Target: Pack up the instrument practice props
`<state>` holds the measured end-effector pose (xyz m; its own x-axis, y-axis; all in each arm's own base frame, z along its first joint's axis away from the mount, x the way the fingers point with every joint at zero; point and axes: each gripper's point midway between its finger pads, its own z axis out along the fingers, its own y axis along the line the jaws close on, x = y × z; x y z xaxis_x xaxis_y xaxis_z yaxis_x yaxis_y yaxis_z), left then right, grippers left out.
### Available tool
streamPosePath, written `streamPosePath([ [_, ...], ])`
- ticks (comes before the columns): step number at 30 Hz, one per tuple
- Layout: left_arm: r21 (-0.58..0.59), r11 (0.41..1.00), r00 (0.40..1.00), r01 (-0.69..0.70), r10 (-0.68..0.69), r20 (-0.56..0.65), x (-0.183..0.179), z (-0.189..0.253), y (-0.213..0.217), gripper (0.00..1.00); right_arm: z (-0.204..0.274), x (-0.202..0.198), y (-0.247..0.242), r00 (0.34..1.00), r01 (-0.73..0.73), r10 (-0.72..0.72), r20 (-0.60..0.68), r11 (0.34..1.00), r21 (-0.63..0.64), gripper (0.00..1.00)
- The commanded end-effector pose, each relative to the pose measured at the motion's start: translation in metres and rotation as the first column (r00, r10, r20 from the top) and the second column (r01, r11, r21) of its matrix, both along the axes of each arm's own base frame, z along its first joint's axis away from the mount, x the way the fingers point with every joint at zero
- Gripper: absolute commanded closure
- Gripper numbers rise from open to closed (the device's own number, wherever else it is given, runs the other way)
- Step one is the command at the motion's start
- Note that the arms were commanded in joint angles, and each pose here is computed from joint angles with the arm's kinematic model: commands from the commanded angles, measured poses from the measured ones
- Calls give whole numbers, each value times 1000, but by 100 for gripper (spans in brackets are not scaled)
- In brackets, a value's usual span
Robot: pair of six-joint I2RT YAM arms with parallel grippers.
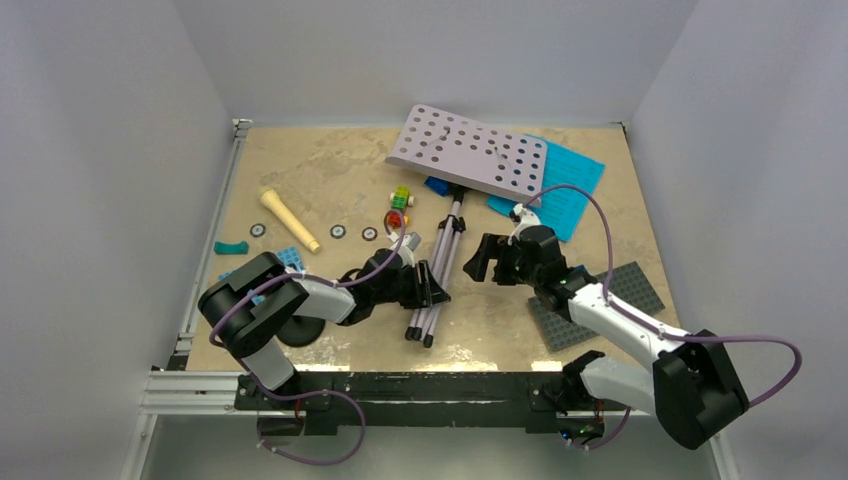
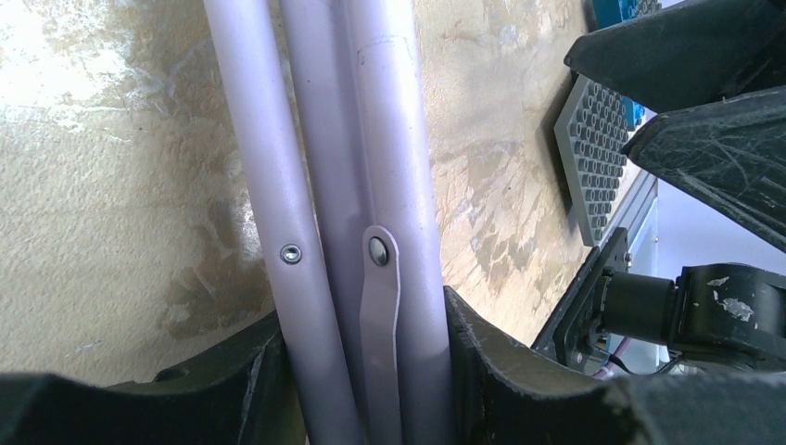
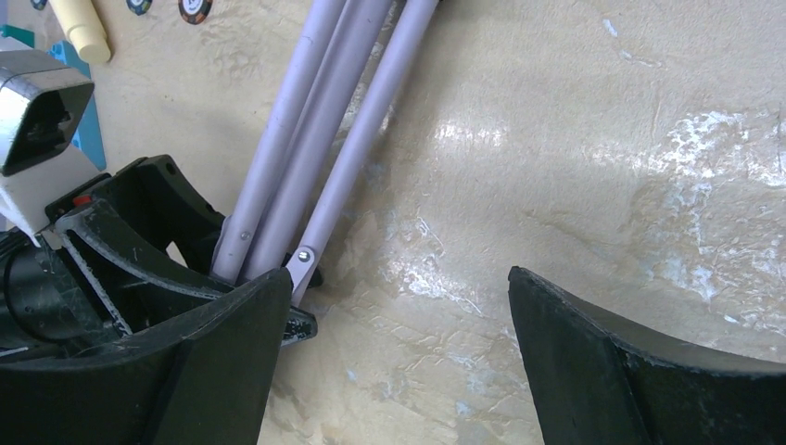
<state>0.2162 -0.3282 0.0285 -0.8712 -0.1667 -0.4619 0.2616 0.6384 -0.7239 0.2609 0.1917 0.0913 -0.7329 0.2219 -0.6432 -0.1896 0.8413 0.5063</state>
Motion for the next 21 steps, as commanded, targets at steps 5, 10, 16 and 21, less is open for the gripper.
streamPosePath([
  [5,235,971,993,48,-71,90,0,-42,30,36,7,-2,-4,1000,-7,8,21,1000,-24,8],
  [10,262,963,995,65,-81,52,-1,-48,29,29,7,-6,-5,1000,-17,18,18,1000,-24,8],
  [16,344,939,999,8,-20,32,2,-51,45,17,13,-8,-7,999,-17,18,33,1000,-25,8],
  [21,392,919,999,-31,22,27,-3,-45,63,14,20,-9,-9,999,-20,22,47,999,-26,8],
])
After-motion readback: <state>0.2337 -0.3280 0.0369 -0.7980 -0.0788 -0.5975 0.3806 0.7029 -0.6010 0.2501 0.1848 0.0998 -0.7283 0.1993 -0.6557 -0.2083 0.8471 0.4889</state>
